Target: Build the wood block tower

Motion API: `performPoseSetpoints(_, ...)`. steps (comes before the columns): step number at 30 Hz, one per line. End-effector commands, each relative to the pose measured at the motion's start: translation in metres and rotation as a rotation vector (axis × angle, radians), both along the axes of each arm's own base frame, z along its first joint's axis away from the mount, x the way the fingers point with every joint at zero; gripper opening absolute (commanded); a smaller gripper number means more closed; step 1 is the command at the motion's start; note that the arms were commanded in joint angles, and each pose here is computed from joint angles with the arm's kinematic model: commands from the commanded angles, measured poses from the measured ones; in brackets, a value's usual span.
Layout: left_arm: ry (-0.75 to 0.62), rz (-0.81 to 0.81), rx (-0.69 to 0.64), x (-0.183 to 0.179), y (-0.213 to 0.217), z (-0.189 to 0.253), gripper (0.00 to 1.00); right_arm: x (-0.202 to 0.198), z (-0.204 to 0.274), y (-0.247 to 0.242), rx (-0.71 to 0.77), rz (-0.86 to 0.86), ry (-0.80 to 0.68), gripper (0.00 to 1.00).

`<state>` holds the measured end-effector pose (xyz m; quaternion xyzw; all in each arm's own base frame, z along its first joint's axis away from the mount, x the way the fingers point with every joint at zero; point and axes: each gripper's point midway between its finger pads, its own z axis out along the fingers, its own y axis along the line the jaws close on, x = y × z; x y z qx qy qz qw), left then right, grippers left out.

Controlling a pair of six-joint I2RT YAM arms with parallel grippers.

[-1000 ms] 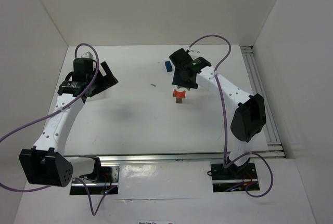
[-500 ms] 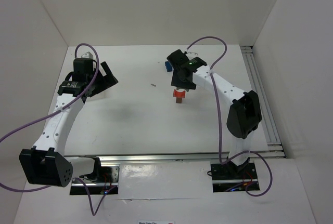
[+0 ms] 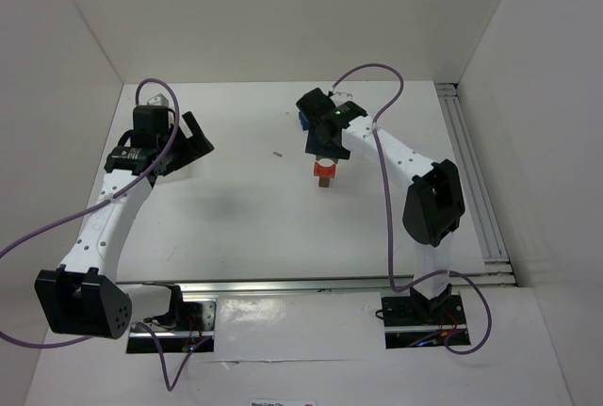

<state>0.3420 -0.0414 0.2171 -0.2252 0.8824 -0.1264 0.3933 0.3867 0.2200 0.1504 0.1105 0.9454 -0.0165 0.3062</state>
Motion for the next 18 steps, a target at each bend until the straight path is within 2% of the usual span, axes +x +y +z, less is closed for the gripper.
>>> performPoseSetpoints(1, -0.044, -0.002, 0.009, 0.006, 0.0, 0.01, 1.0, 0.005, 0.012, 0.007, -0.011, -0.003, -0.039, 0.57)
performPoseSetpoints(18, -0.044, 0.005, 0.015, 0.006, 0.002, 0.01, 1.0, 0.004, -0.001, 0.006, -0.024, -0.004, -0.024, 0.57)
